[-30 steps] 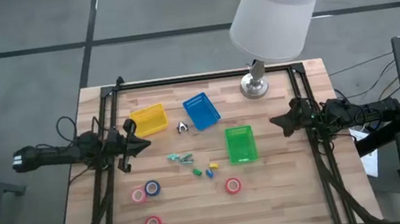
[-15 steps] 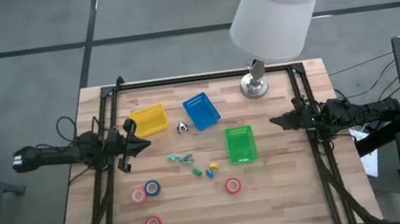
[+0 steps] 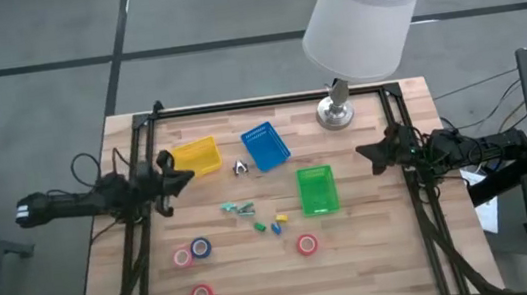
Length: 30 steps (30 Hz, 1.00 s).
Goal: Pick and place Stapler, Stapler remover, tape
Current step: Put the orange tape into the green bin
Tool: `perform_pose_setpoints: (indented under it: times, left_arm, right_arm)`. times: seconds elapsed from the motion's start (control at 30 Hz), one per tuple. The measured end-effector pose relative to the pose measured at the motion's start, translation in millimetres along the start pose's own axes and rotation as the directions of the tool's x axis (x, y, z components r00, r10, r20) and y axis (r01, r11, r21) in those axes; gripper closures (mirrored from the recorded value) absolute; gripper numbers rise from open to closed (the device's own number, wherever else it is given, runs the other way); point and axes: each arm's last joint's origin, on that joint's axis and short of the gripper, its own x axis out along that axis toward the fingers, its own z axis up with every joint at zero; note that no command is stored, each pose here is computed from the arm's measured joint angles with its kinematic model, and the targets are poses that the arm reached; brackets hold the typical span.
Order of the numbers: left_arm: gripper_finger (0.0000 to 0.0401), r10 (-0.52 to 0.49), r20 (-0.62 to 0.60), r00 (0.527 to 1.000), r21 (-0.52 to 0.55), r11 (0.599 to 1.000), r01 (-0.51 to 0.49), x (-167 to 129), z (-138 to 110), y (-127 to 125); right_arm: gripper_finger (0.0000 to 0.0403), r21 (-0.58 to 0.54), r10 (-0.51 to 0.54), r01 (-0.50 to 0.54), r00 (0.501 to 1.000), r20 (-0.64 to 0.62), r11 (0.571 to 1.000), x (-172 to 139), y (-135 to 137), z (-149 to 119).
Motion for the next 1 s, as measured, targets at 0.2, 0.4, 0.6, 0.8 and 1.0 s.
perform_pose_setpoints:
  times: [0.2, 0.4, 0.6, 0.8, 1.0]
  left_arm:
    - [0.0382, 0.18, 0.103, 0.978, -0.377, 0.917, -0.129, 2, 15, 1]
    - [0.0382, 0.231, 0.136, 0.963, -0.506, 0.852, -0.133, 2, 22, 1]
    - [0.0382, 0.254, 0.159, 0.954, -0.557, 0.821, -0.126, 2, 24, 1]
    - [0.0382, 0.289, 0.197, 0.937, -0.62, 0.777, -0.11, 1, 27, 2]
    - [0.0382, 0.364, 0.203, 0.909, -0.657, 0.739, -0.15, 2, 27, 4]
  right_arm:
    - [0.0394, 0.157, 0.033, -0.032, 0.999, -0.002, 0.987, 0, 3, 0]
    - [0.0394, 0.298, 0.209, -0.184, 0.976, -0.053, 0.937, 0, 21, -2]
    - [0.0394, 0.423, 0.295, -0.223, 0.949, -0.112, 0.878, -2, 29, -4]
    - [0.0394, 0.708, 0.404, -0.247, 0.913, -0.059, 0.661, -7, 40, -1]
    - [0.0394, 0.634, 0.262, -0.22, 0.965, 0.029, 0.741, -1, 27, 0]
